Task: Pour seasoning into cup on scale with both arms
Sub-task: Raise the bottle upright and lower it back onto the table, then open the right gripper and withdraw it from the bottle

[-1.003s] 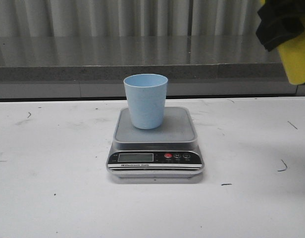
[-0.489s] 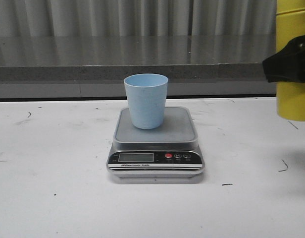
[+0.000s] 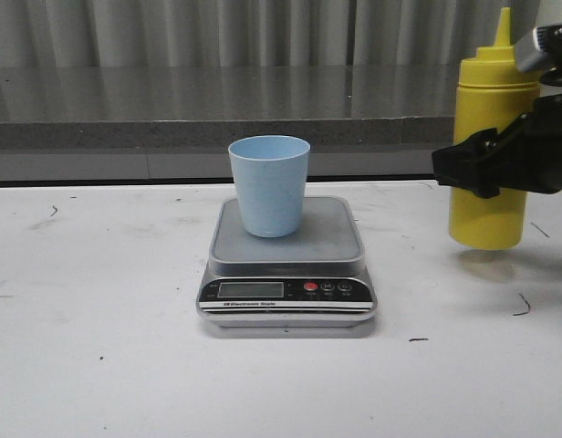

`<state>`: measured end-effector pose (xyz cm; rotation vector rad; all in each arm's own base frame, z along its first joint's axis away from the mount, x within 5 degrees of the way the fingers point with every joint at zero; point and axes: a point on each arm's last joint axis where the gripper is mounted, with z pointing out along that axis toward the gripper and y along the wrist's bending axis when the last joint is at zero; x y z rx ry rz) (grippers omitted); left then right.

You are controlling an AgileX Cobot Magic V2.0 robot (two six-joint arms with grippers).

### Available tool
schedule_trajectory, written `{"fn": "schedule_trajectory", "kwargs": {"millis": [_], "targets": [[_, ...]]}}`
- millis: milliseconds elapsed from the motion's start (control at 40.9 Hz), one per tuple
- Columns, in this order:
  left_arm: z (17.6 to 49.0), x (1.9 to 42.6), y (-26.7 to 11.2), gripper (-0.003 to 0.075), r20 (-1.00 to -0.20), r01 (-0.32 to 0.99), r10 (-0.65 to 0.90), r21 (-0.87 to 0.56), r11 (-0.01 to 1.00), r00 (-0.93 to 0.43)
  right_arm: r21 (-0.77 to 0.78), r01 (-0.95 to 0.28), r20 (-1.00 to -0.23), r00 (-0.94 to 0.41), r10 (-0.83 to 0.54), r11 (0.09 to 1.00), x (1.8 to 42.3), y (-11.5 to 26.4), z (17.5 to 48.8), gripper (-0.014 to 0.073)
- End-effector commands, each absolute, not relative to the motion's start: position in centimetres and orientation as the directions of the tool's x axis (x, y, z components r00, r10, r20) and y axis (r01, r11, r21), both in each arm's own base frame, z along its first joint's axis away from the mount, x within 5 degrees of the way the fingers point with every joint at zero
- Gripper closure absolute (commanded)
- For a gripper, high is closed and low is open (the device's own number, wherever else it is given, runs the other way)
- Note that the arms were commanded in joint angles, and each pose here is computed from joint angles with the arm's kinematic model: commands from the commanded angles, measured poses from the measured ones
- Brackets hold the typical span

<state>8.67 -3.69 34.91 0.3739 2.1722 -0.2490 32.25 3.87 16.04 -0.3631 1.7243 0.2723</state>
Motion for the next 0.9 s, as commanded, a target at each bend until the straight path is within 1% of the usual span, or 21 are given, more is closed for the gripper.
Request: {"fn": "schedule_trajectory", "kwargs": {"millis": [0,318,367,391,538,611,758,881], "targets": [[36.1,8.9,-3.8,0.0364,-0.859,0.353,0.138,-0.053,0.934,-0.494,-0.044,-0.382,-0.999,0.029,-0.035,0.923,33.8,3.8,18.7,0.0285],[36.1,8.9,-3.8,0.0364,-0.859,0.353,0.138,-0.053,0.934,-0.494,-0.017,-0.364,-1.000,-0.012,-0.023,0.931,35.8,3.7,16.5,0.0279],[36.1,8.9,-3.8,0.0364,-0.859,0.353,0.138,-0.053,0.934,-0.494,-0.016,-0.363,-1.000,-0.019,-0.024,0.932,35.8,3.6,16.4,0.0258],[36.1,8.9,-3.8,0.0364,-0.859,0.353,0.138,-0.053,0.934,-0.494,-0.015,-0.363,-1.000,-0.020,-0.024,0.932,35.7,3.6,16.4,0.0230],[36.1,8.9,-3.8,0.0364,-0.859,0.353,0.138,-0.053,0.934,-0.494,-0.016,-0.364,-1.000,-0.017,-0.024,0.931,35.7,3.7,16.4,0.0010],[36.1,8.9,-3.8,0.0364,-0.859,0.353,0.138,-0.053,0.934,-0.494,-0.017,-0.364,-1.000,-0.012,-0.023,0.931,35.7,3.7,16.6,-0.0061],[36.1,8.9,-3.8,0.0364,-0.859,0.353,0.138,-0.053,0.934,-0.494,-0.023,-0.356,-0.999,-0.038,-0.039,0.934,35.1,3.6,17.1,-0.0068],[36.1,8.9,-3.8,0.0364,-0.859,0.353,0.138,-0.053,0.934,-0.494,-0.024,-0.350,-0.997,-0.065,-0.050,0.936,33.8,3.5,17.5,-0.0068]]}}
